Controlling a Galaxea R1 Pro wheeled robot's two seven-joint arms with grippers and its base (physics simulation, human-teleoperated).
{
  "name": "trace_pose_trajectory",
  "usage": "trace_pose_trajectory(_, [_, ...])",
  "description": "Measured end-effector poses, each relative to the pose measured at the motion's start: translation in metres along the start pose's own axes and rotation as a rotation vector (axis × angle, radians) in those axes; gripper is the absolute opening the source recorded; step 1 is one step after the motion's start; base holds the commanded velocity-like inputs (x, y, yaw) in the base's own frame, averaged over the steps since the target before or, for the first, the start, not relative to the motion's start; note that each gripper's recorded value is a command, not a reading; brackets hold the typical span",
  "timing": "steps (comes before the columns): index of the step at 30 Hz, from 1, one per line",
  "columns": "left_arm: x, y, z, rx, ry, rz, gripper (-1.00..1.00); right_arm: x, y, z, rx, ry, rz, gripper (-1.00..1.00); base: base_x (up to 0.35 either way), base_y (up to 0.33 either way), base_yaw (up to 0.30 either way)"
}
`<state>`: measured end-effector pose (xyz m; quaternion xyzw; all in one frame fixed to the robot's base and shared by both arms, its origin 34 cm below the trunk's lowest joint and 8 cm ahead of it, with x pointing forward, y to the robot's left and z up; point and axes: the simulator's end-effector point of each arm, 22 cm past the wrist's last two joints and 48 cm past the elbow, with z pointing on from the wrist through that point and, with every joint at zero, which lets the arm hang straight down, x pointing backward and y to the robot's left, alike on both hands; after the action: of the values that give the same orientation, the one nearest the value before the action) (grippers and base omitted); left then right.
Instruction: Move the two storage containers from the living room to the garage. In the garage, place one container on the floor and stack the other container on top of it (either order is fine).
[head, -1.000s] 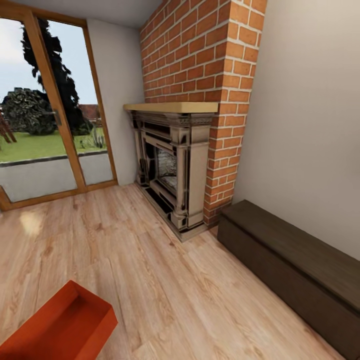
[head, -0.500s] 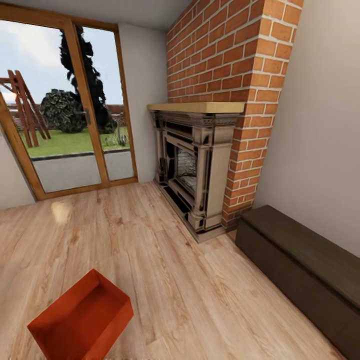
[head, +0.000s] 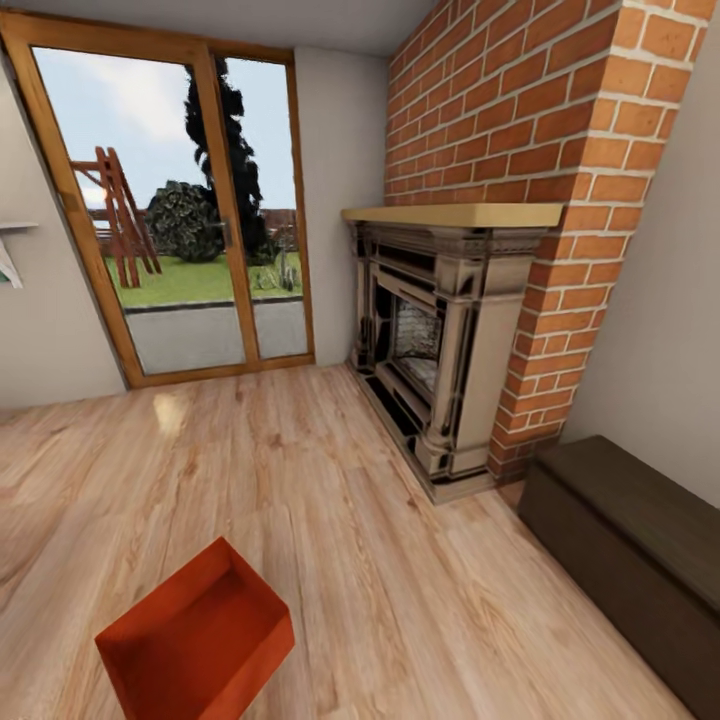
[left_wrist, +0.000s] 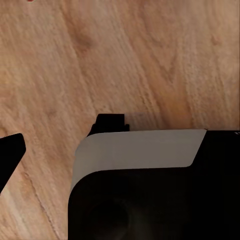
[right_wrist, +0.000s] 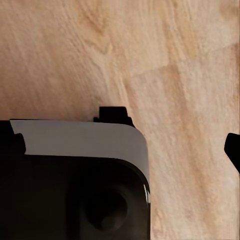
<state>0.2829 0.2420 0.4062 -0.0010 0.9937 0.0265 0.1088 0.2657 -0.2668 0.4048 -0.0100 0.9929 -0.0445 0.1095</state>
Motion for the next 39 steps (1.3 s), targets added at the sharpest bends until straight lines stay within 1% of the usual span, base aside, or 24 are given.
trace_pose_trajectory(5, [-0.0001, 0.0, 0.0001, 0.0, 0.0, 0.0, 1.0, 0.0, 0.0, 0.0001, 0.0, 0.0, 0.0, 1.0, 0.169, 0.0, 0.268])
trace_pose_trajectory(34, [-0.0005, -0.0004, 0.0002, 0.0, 0.0, 0.0, 1.0, -0.0001, 0.0, 0.0002, 0.0, 0.0, 0.0, 1.0, 0.003, 0.0, 0.268])
trace_pose_trajectory(39, [-0.0003, -0.0001, 0.0001, 0.0, 0.0, 0.0, 1.0, -0.0001, -0.0001, 0.0001, 0.0, 0.0, 0.0, 1.0, 0.163, -0.118, 0.268])
